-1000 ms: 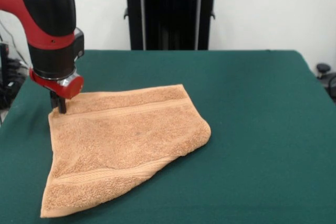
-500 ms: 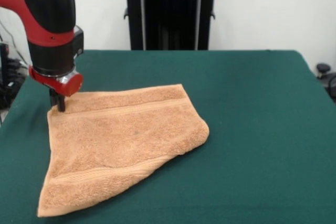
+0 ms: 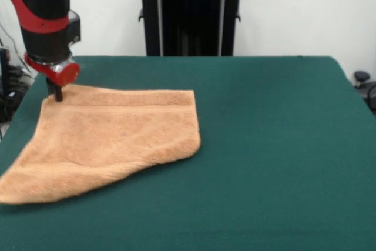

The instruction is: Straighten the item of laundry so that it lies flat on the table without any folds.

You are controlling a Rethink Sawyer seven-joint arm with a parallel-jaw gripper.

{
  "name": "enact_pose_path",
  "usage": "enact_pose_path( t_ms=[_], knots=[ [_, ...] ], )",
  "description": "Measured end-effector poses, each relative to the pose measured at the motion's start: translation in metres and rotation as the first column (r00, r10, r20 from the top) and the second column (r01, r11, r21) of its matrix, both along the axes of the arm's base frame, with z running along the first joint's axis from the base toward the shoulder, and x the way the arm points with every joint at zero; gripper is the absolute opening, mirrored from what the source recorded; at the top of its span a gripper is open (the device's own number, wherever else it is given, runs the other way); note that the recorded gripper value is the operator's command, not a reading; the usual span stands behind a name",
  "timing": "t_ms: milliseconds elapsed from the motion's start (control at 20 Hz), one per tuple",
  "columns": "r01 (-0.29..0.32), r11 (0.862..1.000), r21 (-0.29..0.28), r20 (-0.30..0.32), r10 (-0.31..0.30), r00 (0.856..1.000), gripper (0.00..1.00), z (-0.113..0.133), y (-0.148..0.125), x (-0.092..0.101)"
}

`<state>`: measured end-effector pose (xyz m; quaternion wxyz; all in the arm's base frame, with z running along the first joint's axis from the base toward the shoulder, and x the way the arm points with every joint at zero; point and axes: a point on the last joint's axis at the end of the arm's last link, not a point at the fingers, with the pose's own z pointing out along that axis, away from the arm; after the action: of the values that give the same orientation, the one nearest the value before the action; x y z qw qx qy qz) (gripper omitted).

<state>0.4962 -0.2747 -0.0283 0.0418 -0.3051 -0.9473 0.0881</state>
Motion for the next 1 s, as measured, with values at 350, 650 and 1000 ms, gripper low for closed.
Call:
enact_pose_path(
  t_ms=[350, 650, 1000],
  knots=[
    [0.051, 0.999, -0.018, -0.063, -0.052, 0.997, 0.0, 0.006, -0.031, -0.056],
    [0.065, 0.998, -0.019, -0.092, -0.067, 0.994, 0.0, 0.007, -0.034, -0.076],
    [0.058, 0.998, -0.015, -0.101, -0.059, 0.993, 0.0, 0.004, -0.028, -0.077]
  ],
)
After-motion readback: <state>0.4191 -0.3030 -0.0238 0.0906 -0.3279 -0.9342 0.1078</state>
